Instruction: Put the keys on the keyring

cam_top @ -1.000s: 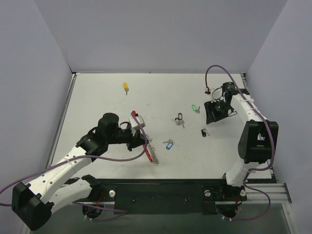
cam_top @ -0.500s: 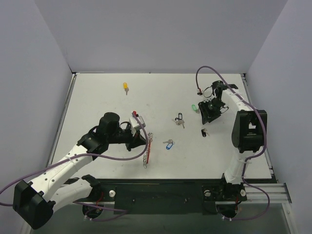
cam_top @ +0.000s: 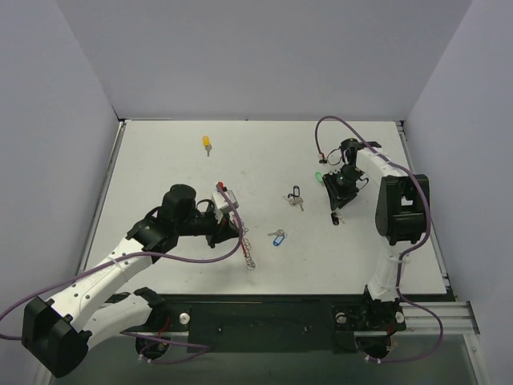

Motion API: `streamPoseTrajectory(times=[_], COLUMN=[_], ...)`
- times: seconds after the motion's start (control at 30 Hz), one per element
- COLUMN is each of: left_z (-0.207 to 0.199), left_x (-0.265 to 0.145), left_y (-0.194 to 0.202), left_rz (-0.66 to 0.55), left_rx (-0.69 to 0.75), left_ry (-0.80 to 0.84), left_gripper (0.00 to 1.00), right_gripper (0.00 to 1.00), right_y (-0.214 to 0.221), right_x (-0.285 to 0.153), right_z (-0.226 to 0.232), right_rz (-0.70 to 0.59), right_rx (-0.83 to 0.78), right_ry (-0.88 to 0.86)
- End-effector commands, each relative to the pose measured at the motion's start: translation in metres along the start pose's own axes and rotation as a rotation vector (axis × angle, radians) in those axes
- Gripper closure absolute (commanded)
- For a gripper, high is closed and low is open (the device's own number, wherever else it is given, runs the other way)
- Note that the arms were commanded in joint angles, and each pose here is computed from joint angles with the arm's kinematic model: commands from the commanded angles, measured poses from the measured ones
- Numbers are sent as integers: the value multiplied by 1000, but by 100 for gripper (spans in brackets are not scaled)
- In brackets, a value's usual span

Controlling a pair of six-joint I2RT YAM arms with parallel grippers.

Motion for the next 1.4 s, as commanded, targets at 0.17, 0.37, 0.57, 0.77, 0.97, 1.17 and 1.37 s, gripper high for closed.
streamPoseTrajectory(times=[0.17, 0.37, 0.57, 0.77, 0.97, 1.17, 1.37], left_z=[-2, -2, -2, -2, -2, -2, -2], left_x=[-2, -2, -2, -2, -2, -2, -2], left_y=[-13, -13, -14, -13, -13, -13, -13], left_rz=[-47, -48, -49, -47, -46, -46, -46], left_rx=[34, 33, 33, 32, 29, 29, 28], left_ry=[29, 31, 34, 34, 37, 39, 39], left_gripper=[100, 100, 100, 100, 100, 100, 100], right_gripper=[74, 78, 79, 80, 82, 83, 86], right_y=[5, 6, 6, 7, 7, 7, 6], right_x=[1, 5, 7, 11, 14, 14, 15], right_z=[1, 3, 4, 3, 4, 4, 5], right_rz=[59, 70, 72, 84, 91, 89, 89], right_rx=[20, 24, 24, 31, 31, 32, 28], right_ry=[10, -10, -19, -31, -38, -45, -49])
Point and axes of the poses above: each gripper's point midway between its finger pads, its own x axis out along the fingers, its own z axis along the line the jaws close on, y = z × x, the point moved 8 cm from there along -x, back along the fingers, and after that the axes turned 8 degrees about -x, right-handed, at the moved point
